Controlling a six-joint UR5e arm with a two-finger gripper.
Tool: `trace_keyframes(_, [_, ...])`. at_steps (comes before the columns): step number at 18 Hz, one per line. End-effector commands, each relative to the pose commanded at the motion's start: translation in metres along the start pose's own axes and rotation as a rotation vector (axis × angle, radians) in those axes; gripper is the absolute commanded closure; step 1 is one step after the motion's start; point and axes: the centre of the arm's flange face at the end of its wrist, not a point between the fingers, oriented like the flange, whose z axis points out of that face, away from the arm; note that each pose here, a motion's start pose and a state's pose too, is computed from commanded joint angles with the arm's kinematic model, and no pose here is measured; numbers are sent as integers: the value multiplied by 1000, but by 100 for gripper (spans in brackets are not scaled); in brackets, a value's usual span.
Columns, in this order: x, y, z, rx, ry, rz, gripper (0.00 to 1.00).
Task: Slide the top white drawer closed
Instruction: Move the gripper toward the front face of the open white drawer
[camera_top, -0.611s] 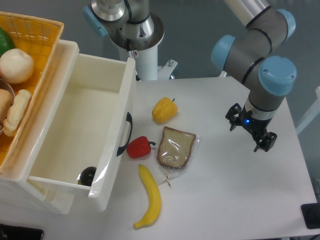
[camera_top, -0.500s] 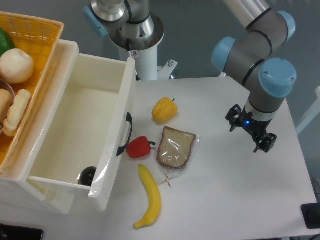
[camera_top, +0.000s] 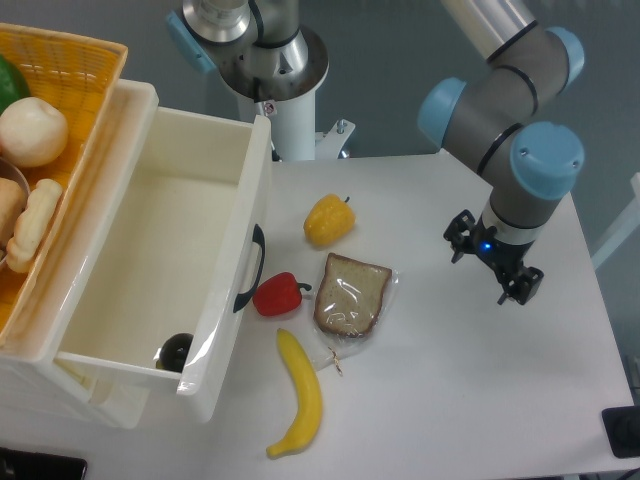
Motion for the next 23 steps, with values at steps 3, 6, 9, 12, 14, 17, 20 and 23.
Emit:
trace_keyframes(3, [13, 1, 11, 0, 27, -64, 0])
trace_keyframes(6, [18, 2, 14, 10, 30, -114, 0])
trace_keyframes(9, [21, -1, 17, 11, 38, -188, 2])
trace_keyframes(12, [27, -13, 20, 53, 59, -242, 29])
trace_keyframes(14, [33, -18, 16, 105, 70, -298, 51])
trace_keyframes(17, [46, -36, 9, 147, 107, -333, 78])
trace_keyframes(20, [59, -61, -2, 174, 132, -354, 88])
trace_keyframes(23, [69, -80, -11, 266, 195, -435, 91])
